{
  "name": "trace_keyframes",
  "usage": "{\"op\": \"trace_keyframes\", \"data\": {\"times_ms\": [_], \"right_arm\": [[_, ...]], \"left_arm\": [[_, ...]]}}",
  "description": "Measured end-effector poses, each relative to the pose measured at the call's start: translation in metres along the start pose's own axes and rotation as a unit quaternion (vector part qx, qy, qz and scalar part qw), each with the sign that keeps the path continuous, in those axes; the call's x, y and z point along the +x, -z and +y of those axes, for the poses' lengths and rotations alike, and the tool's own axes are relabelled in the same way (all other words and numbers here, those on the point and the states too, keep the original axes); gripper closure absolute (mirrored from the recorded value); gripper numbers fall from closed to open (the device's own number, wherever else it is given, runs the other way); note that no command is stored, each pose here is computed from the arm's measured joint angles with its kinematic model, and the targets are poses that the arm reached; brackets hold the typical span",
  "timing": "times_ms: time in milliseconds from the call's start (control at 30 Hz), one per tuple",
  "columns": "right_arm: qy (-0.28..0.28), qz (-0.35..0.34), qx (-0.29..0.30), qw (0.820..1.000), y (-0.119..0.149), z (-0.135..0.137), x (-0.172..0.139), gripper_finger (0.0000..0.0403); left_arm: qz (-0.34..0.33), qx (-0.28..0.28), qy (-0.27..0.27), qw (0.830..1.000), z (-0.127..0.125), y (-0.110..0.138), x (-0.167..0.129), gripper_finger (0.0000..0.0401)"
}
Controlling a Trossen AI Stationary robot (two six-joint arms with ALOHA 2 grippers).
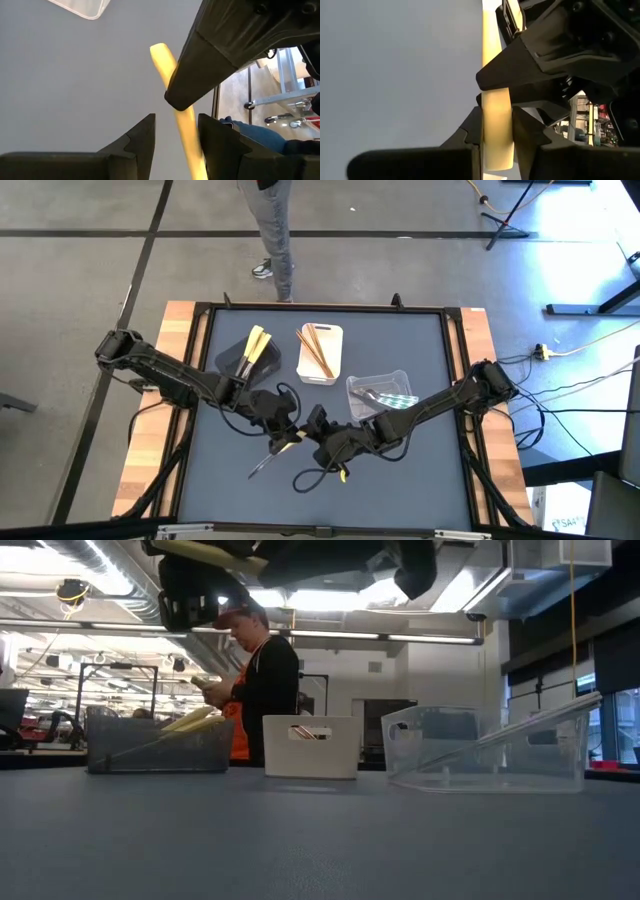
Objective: Sort silverware by color (type)
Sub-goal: Put the yellow knife into the black bin
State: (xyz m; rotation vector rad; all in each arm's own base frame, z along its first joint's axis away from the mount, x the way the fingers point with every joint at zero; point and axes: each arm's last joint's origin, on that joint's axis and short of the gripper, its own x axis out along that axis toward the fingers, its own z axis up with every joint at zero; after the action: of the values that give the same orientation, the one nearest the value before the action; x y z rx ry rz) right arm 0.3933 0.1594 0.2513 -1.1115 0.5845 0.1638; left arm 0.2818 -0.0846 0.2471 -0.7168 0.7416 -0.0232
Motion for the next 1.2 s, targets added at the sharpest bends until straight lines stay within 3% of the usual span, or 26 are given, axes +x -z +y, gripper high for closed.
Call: {"op": "trace_keyframes", "data": {"times_ms": [200, 600, 967, 1200], "right_arm": [[0.000, 0.000, 0.000, 1.000, 0.0000, 0.0000, 0.0000, 0.0348], [0.001, 0.002, -0.001, 1.000, 0.0001, 0.0000, 0.0000, 0.0342], [-0.001, -0.001, 0.001, 1.000, -0.0001, 0.0000, 0.0000, 0.0307], [0.005, -0.020, 0.010, 1.000, -0.0028, -0.0025, -0.0003, 0.0259]], "left_arm": [[0.000, 0.000, 0.000, 1.000, 0.0000, 0.0000, 0.0000, 0.0272], [-0.003, 0.001, -0.006, 1.000, 0.0005, 0.0001, 0.0000, 0.0361], [-0.008, 0.004, -0.010, 1.000, 0.0007, -0.0002, 0.0000, 0.0351], [-0.018, 0.004, -0.019, 1.000, 0.0014, -0.0009, 0.0000, 0.0353]]}}
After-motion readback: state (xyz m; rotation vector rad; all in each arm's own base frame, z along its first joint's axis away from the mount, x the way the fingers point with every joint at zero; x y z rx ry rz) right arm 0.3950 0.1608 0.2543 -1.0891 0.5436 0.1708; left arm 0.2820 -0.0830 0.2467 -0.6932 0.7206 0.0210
